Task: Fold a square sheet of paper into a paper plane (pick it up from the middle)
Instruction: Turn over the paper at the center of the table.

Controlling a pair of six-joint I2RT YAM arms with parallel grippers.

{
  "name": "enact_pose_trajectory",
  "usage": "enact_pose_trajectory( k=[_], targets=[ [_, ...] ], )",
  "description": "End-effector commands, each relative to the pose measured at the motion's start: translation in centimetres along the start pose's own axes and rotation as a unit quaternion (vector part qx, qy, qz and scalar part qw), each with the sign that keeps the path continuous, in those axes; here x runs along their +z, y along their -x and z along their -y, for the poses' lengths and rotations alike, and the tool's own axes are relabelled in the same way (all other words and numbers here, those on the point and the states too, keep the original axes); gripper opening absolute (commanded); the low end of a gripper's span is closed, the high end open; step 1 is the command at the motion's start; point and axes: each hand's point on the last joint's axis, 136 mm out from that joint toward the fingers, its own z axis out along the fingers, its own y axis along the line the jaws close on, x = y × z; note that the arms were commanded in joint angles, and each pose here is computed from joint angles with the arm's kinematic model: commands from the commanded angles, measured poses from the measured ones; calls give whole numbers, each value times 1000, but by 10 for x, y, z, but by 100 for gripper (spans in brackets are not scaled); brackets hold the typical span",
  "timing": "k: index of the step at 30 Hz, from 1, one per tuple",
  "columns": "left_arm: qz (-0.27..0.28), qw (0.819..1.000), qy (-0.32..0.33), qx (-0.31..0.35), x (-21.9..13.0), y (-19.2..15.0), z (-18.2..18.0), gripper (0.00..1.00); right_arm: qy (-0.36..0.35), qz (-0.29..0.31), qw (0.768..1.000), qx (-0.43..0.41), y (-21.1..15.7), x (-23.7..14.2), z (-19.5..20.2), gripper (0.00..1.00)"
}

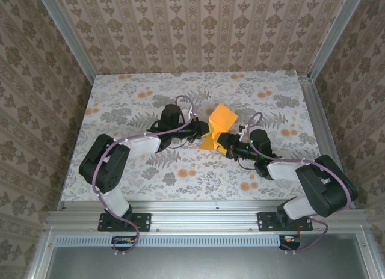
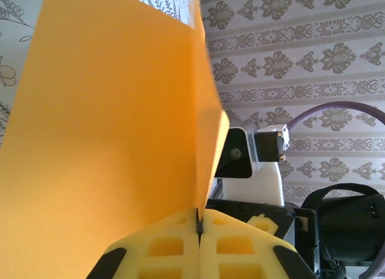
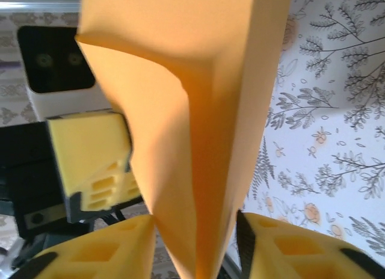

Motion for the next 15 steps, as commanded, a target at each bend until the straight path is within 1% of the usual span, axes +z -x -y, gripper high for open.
enact_pose_trajectory(
  k=[1, 11, 15],
  targets=[
    [-1, 1000, 4, -8, 3, -3, -11, 3, 26, 0, 1000, -9, 1, 0, -16, 38],
    [0, 1000, 15, -9, 1, -4, -20, 4, 24, 1, 1000, -13, 1, -5, -18, 25],
    [2, 1000, 20, -12, -1, -5, -25, 6, 16, 1, 1000, -12, 2, -5, -15, 19]
  ],
)
